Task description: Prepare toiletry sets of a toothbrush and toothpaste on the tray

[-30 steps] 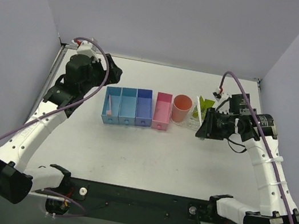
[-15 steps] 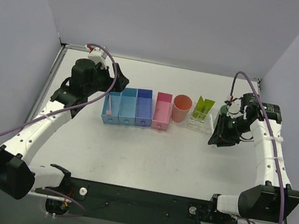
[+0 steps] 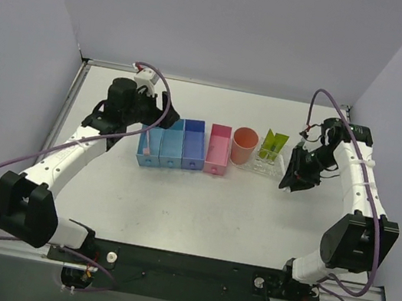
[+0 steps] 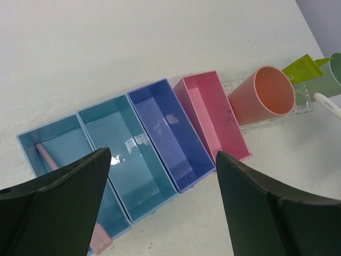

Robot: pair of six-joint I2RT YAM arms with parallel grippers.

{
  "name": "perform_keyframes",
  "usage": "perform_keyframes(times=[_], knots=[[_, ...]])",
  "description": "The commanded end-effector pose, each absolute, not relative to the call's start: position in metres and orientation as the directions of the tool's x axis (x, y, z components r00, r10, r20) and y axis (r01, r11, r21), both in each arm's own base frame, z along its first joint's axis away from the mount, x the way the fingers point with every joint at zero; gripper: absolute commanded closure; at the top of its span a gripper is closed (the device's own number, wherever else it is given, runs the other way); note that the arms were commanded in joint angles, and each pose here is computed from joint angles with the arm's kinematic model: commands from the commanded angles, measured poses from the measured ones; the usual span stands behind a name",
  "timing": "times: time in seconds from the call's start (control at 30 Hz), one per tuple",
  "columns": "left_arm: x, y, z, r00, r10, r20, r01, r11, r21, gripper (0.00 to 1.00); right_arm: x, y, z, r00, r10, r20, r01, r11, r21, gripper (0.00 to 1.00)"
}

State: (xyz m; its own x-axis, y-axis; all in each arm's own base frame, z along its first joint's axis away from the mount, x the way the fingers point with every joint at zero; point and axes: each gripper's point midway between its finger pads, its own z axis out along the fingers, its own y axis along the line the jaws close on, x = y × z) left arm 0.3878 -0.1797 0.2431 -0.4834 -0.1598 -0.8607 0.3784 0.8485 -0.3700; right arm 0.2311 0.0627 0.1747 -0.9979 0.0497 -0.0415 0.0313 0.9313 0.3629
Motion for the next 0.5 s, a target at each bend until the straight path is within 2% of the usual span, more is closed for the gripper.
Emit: perform_keyframes(times=[0.0,0.47], knots=[[0.406,-0.190,0.278,-0.395,-0.148,-0.907,0.464,0.820,-0.336,0.10,0.225,0.056,0.180,-0.997,0.075,0.023,0.079,0.929,0.361,1.00],[0.419,-0.195,0.271,-0.412,-0.155,-0.898,0.458,0.817,-0.351,0.10,0.242,0.062,0.176,-0.994,0.082,0.072,0.105,0.906,0.410,1.00]])
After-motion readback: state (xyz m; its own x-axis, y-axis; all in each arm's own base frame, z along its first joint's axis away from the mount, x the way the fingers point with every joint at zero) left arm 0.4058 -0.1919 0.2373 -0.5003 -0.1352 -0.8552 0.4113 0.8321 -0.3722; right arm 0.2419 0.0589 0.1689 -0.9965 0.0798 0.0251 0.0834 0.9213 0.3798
